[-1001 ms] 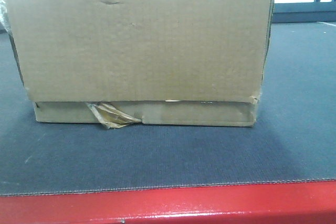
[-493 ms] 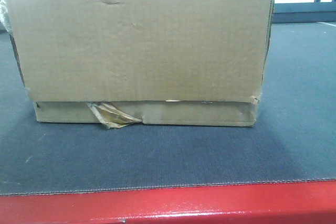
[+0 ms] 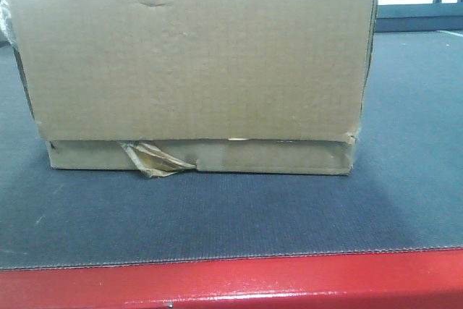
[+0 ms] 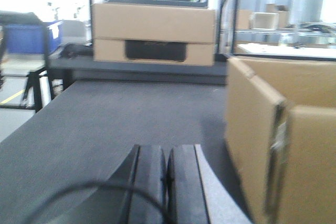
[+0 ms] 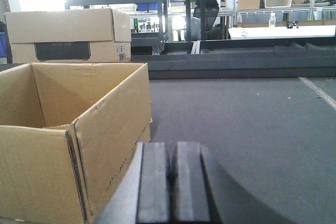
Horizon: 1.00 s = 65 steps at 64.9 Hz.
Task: Grab carton from right shelf to conveyor
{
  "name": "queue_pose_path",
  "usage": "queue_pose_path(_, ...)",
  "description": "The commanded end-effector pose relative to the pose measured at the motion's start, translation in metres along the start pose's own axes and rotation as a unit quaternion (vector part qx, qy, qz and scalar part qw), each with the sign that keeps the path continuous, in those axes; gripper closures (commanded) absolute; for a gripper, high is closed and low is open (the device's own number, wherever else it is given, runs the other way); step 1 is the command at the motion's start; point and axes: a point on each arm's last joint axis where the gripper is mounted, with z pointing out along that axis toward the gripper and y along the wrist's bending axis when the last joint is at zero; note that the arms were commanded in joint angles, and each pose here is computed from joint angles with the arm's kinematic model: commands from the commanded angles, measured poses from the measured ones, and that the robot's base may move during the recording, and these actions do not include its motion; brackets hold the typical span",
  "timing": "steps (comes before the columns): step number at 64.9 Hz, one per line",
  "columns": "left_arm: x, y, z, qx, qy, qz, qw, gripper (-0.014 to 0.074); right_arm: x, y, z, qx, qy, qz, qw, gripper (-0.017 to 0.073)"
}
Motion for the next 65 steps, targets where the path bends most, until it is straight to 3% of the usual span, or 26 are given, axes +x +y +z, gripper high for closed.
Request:
queue_pose_path(1,0.015,0.001,0.003,-0.008,-0.026,-0.001,1.0,0.0589,-0.002,0.0,-0.001,0.002,-0.016,-0.005,1.0,0.062)
queue_pose_path(9,0.025,0.002,0.004,-0.009,-0.041,0.004,0.999,0.0589,-0.002,0.0,-0.001,0.002,-0.017,-0.005,1.0,0.062)
queue_pose_path(11,0.029,0.002,0.005,-0.009,-0.017,0.004,1.0,0.0589,-0.002,0.0,-0.001,0.001,-0.017,-0.005,1.0,0.062)
queue_pose_path(65,0.029,0.002,0.005,-0.009,-0.019,0.004,1.0,0.0589,-0.004,0.0,-0.001,0.0,-0.023,-0.006,1.0,0.062)
